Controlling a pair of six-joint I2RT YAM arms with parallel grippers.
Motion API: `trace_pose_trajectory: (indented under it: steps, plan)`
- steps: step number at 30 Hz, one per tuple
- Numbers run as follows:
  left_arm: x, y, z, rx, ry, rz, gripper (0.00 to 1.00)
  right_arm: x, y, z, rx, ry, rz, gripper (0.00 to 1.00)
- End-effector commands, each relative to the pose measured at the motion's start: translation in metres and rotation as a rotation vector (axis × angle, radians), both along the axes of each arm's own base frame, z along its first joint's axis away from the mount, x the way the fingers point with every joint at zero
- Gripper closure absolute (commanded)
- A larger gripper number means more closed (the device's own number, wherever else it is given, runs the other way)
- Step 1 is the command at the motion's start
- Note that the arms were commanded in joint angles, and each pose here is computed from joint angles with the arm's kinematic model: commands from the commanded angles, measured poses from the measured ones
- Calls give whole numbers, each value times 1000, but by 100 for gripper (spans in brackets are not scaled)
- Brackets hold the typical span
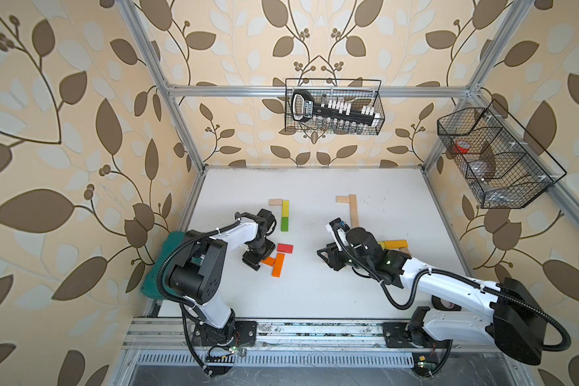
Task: Assemble a giraffe with building blocks
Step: Pick up the building block from the center of the board.
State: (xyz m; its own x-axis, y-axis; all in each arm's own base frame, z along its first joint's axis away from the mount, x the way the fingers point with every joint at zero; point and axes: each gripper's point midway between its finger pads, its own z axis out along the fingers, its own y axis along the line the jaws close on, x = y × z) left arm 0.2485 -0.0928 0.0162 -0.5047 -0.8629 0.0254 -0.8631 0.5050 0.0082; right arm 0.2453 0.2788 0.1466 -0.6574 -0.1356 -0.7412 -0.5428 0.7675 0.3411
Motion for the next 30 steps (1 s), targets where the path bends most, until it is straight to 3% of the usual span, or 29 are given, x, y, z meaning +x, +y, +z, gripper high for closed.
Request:
trace_pose_trajectory:
  steps: [1,4,9,15,21,25,30]
  plan:
    - [0,4,-4,49,4,-24,30,-3,-3,-2,0,6,5,53]
    - [0,3,-5,62,10,-48,37,-2,-3,-3,0,8,3,53]
    - [-5,3,-6,83,-3,-115,63,-3,-5,-4,-6,13,1,54]
    - [-5,7,9,90,-55,-190,79,-2,-5,-3,-5,11,-4,54]
    - [30,1,67,108,-202,-356,85,-1,-9,0,-20,3,-13,53]
    - [70,-41,96,21,-290,-560,86,3,-18,4,-26,-10,-37,53]
    - [106,-109,105,-78,-334,-824,88,7,-28,10,-25,-18,-60,54]
